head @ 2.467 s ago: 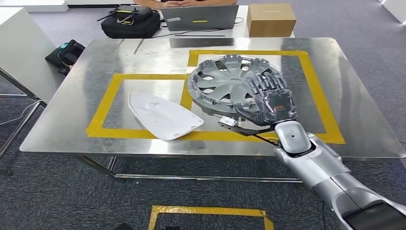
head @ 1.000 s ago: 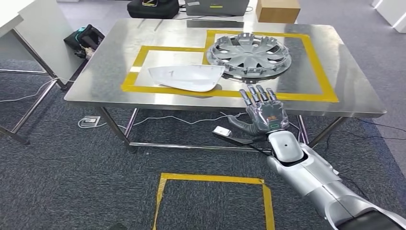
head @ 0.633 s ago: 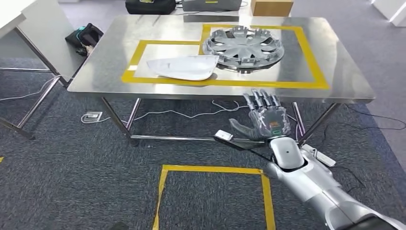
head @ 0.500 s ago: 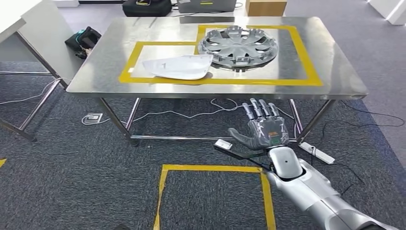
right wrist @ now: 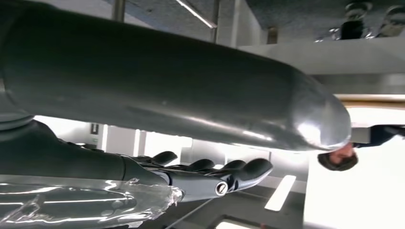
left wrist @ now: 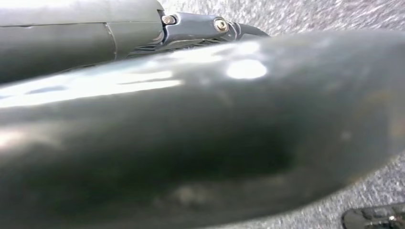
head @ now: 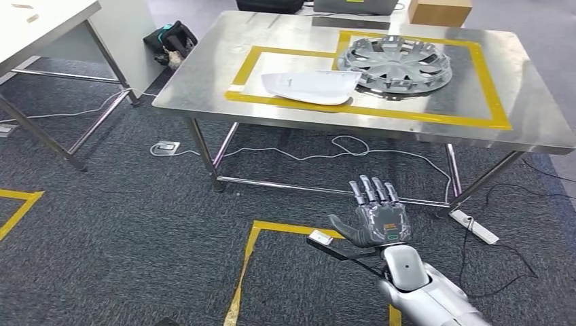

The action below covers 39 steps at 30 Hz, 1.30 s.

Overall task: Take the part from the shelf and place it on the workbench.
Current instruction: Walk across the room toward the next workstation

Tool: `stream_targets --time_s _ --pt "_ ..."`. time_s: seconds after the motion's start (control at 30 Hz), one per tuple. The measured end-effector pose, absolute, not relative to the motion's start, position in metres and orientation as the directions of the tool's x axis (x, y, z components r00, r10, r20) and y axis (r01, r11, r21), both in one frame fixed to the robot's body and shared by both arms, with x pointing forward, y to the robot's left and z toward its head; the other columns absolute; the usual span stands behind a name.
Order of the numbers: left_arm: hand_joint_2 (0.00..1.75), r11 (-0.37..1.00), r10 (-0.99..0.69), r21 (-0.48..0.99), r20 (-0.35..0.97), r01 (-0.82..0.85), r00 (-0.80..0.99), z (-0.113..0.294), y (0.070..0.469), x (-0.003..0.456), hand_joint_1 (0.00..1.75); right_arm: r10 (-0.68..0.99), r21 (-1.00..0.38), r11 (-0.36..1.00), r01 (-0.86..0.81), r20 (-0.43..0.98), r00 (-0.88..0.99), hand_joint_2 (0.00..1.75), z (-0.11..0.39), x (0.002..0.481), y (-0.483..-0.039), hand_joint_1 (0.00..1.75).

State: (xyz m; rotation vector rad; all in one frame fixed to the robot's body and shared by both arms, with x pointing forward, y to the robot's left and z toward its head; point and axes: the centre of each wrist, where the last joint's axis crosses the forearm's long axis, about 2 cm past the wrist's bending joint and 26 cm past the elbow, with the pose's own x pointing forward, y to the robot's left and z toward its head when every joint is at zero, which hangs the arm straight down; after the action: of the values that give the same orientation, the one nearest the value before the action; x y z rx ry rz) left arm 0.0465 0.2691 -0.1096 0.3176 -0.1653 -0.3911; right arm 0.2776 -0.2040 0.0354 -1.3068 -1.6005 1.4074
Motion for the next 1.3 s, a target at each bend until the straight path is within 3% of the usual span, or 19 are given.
stream_targets --time_s 0.7,1.3 --pt "0.00 0.891 -0.370 0.310 0.073 0.332 0.926 -0.110 0.265 0.044 0.00 0.941 -0.991 -0.102 0.085 -0.124 -0.316 0.00 -0.015 0.207 -0.210 0.00" --pt "0.00 0.901 -0.349 0.305 0.093 0.307 0.933 -0.109 0.263 0.047 0.00 0.935 -0.989 -0.133 0.064 -0.146 -0.323 0.00 -0.023 0.195 -0.216 0.00"
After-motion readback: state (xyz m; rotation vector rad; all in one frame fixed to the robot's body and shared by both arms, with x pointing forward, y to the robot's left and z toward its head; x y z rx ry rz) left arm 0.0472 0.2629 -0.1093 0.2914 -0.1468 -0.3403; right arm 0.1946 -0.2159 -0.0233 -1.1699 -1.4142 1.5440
